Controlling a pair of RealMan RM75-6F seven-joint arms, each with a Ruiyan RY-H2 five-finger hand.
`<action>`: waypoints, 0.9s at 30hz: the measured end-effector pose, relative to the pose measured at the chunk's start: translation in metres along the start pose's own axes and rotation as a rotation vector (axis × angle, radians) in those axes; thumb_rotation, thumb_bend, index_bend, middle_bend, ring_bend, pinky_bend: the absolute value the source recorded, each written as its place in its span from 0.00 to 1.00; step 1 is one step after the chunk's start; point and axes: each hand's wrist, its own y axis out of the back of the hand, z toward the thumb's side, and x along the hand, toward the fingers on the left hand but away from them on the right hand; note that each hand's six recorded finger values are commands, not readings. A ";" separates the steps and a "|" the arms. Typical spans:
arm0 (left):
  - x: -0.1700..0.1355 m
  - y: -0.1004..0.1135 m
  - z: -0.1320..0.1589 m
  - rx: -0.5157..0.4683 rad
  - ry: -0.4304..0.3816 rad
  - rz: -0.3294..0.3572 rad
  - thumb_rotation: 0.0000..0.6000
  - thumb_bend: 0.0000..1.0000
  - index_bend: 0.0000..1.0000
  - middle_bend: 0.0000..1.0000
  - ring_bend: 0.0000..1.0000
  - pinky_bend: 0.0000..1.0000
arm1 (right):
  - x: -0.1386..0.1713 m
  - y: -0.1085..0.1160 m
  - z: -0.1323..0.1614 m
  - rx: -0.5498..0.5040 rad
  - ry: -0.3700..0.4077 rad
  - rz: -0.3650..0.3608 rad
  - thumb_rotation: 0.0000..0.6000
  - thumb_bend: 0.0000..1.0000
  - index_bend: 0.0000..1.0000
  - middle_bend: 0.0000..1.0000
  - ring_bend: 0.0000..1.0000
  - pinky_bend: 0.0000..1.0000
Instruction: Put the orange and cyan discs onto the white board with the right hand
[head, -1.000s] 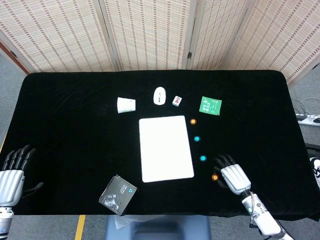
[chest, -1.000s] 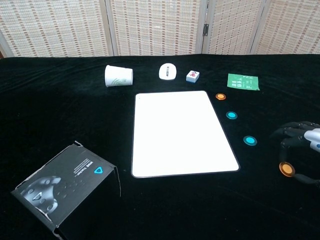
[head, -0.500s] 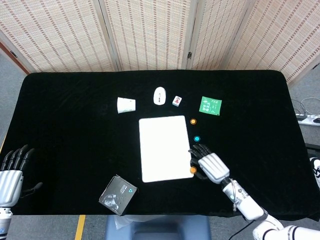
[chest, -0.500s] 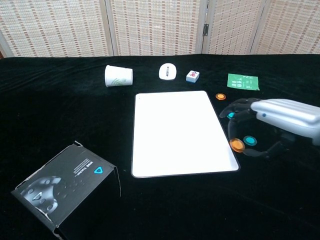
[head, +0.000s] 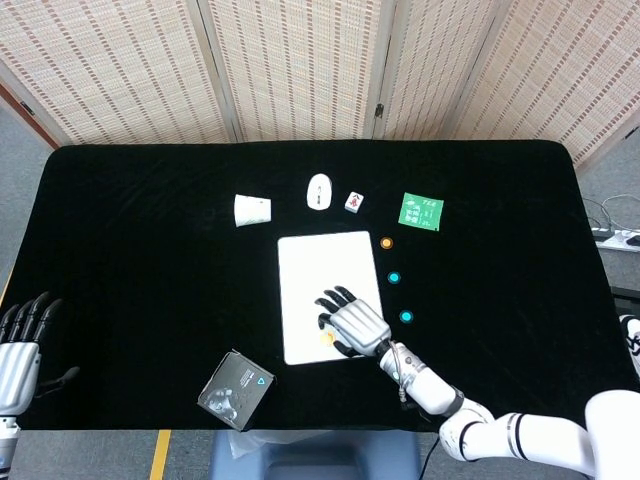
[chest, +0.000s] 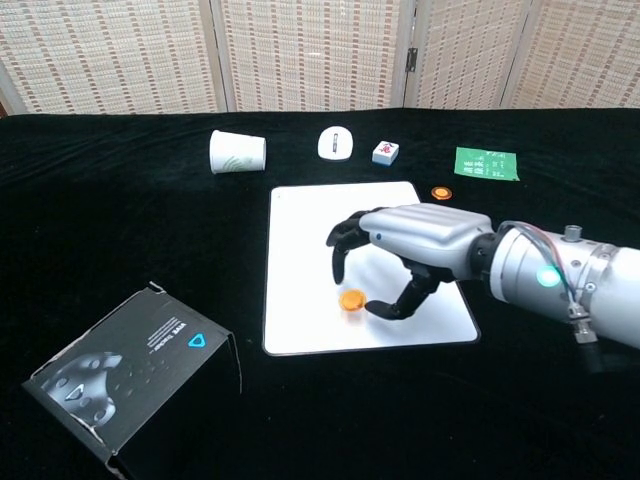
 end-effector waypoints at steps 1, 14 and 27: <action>0.000 0.000 0.000 0.000 -0.001 -0.001 1.00 0.16 0.08 0.01 0.03 0.00 | -0.002 -0.001 0.001 0.007 0.000 0.003 1.00 0.44 0.13 0.12 0.00 0.00; 0.003 -0.002 0.002 0.000 -0.014 -0.002 1.00 0.16 0.08 0.01 0.03 0.00 | 0.007 0.042 -0.078 0.009 -0.234 -0.135 1.00 0.44 0.24 0.11 0.00 0.00; 0.005 -0.003 0.008 0.012 -0.018 -0.009 1.00 0.16 0.08 0.01 0.03 0.00 | -0.015 0.071 -0.170 0.035 -0.469 -0.125 1.00 0.44 0.29 0.13 0.01 0.00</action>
